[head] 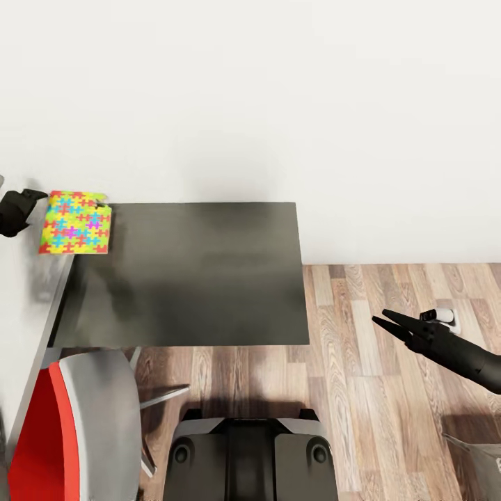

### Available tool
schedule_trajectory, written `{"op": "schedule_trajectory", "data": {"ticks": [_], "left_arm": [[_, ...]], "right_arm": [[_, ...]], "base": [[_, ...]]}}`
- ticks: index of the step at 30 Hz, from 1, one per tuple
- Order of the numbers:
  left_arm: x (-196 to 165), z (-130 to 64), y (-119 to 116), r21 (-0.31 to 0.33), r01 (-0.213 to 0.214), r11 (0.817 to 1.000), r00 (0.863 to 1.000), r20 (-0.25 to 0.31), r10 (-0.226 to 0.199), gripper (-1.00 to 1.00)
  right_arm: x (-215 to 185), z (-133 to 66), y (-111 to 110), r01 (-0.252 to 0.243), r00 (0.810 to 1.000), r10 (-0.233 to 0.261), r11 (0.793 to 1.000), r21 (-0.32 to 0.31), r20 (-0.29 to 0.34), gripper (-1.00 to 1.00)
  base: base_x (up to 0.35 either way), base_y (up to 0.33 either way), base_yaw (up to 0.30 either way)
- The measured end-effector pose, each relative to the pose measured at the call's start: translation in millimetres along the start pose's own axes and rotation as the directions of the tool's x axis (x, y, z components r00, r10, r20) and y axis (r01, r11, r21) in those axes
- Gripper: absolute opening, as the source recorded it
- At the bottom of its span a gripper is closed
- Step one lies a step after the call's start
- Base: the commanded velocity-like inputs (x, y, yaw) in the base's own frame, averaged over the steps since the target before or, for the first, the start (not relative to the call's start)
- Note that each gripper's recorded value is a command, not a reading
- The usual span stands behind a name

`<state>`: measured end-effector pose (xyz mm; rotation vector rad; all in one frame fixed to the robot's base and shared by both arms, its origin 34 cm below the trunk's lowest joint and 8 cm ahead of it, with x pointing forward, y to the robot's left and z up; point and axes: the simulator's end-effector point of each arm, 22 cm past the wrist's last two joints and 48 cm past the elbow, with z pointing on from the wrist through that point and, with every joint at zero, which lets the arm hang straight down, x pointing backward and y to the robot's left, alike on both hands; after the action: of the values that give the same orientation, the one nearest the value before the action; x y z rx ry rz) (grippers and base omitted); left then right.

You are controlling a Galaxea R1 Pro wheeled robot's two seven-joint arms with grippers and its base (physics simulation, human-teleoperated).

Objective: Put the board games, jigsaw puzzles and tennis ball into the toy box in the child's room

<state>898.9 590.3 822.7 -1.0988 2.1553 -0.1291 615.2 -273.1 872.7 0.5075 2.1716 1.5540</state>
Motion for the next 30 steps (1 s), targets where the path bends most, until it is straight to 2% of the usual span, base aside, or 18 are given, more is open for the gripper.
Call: {"op": "schedule_trajectory", "data": {"ticks": [7, 10, 15, 30], "left_arm": [[-14, -5.7, 5, -0.001, 0.010, 1.000, 1.000, 0.020, -0.010, 1.00], [-29, -10.7, 9, -0.010, 0.011, 1.000, 0.999, 0.042, -0.010, 1.00], [-44, -17.1, 19, -0.027, 0.006, 1.000, 0.998, 0.064, -0.004, 1.00], [-45, -17.3, 20, -0.028, 0.006, 1.000, 0.998, 0.065, -0.004, 1.00]], "right_arm": [[3, 2.1, -1, -0.002, 1.000, 0.002, 1.000, 0.001, -0.009, 1.00], [-5, 5.3, 9, 0.007, 1.000, -0.006, 0.999, -0.036, 0.018, 1.00], [-11, 8.3, 13, 0.019, 1.000, -0.018, 0.999, -0.047, 0.025, 1.00], [-11, 8.3, 13, 0.019, 1.000, -0.018, 0.999, -0.047, 0.025, 1.00]], "base": [[-0.039, 0.000, 0.000], [0.000, 0.000, 0.000], [0.000, 0.000, 0.000], [0.000, 0.000, 0.000]]}}
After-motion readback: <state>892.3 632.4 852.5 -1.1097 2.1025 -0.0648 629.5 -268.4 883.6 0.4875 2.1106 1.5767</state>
